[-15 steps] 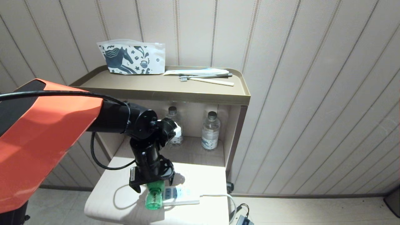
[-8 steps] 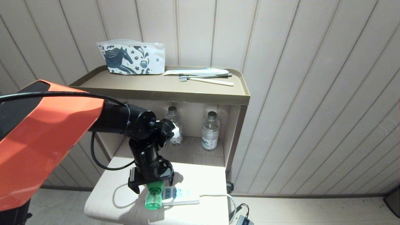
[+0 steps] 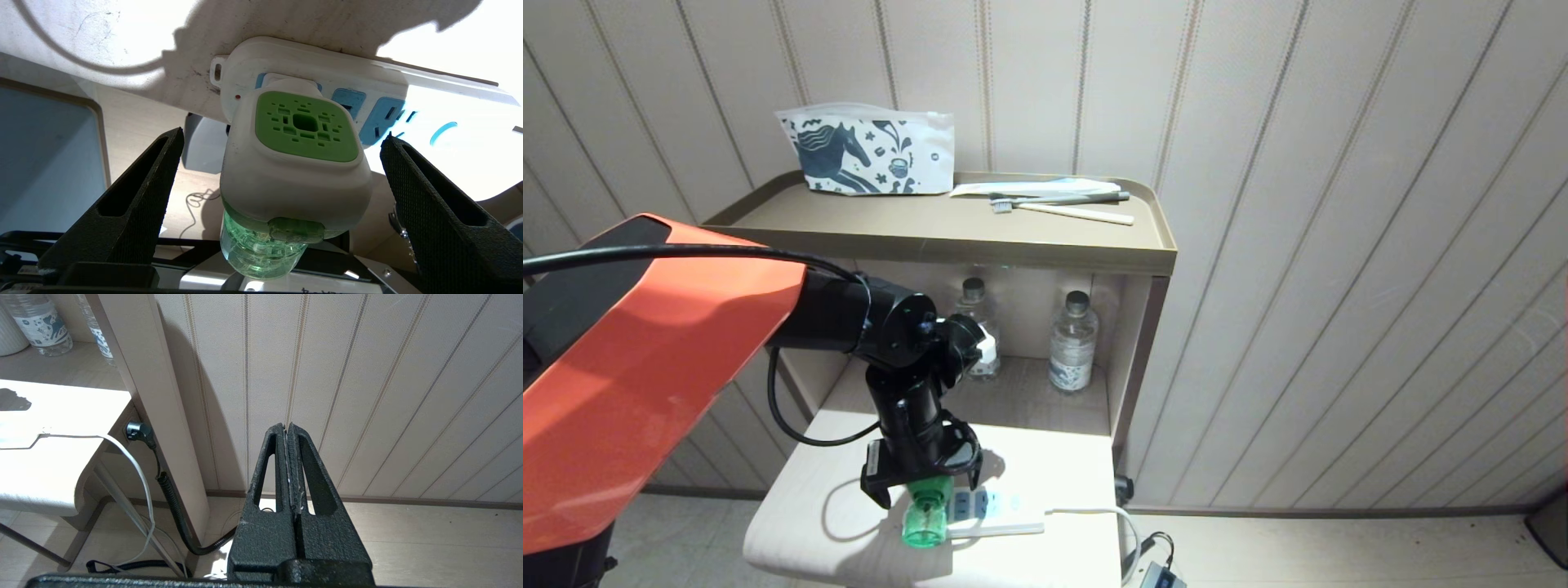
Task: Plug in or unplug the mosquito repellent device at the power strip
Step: Hold the socket with your right hand and unplug it with your left hand
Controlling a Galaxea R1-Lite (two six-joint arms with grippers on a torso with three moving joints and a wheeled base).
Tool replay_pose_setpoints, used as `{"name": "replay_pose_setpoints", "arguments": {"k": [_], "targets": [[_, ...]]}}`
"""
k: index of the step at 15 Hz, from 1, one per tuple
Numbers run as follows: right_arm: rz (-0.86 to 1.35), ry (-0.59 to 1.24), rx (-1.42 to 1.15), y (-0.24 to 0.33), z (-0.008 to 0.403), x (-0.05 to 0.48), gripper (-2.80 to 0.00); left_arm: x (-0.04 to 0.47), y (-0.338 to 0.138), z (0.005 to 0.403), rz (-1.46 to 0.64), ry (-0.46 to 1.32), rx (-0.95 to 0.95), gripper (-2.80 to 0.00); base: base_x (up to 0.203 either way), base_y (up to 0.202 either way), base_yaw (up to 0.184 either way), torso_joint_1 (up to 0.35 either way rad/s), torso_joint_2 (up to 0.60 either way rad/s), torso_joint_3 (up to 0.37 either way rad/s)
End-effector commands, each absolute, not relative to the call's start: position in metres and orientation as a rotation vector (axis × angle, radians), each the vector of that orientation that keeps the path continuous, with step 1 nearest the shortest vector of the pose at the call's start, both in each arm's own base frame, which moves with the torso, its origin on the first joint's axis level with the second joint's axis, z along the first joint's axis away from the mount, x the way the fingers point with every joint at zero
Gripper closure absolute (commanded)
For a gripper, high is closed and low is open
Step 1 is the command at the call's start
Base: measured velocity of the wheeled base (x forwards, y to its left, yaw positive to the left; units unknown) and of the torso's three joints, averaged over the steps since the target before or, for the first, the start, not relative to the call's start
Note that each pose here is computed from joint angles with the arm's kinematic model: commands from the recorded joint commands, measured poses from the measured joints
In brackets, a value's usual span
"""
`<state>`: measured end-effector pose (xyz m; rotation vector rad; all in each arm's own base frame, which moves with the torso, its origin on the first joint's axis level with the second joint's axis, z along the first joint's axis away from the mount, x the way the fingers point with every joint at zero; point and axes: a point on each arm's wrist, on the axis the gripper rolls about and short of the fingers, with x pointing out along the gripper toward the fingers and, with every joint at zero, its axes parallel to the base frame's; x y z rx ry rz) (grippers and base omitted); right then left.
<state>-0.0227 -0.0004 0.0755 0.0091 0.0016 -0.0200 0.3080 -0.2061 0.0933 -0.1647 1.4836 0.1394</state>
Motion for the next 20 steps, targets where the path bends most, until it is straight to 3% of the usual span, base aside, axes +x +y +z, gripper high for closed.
{"name": "replay_pose_setpoints", "arguments": {"k": [1, 6, 7, 20], "targets": [[-0.02, 0.003, 0.009, -0.0004, 0.0755, -0.0226, 0.0, 0.3077, -0.2059, 0.0941, 0.144, 1.484, -0.168, -2.8, 0.0, 0.0, 0.0, 0.0, 0.0, 0.0], [-0.02, 0.003, 0.009, -0.0004, 0.0755, -0.0226, 0.0, 0.308, -0.2062, 0.0947, 0.134, 1.48, -0.166, -2.8, 0.0, 0.0, 0.0, 0.0, 0.0, 0.0], [-0.02, 0.003, 0.009, -0.0004, 0.0755, -0.0226, 0.0, 0.3077, -0.2059, 0.0942, 0.134, 1.482, -0.163, 0.0, 0.0, 0.0, 0.0, 0.0, 0.0, 0.0], [-0.018, 0.002, -0.002, -0.0003, 0.0762, -0.0228, 0.0, 0.3045, -0.2063, 0.0998, 0.131, 1.474, -0.16, 0.0, 0.0, 0.0, 0.0, 0.0, 0.0, 0.0]]}}
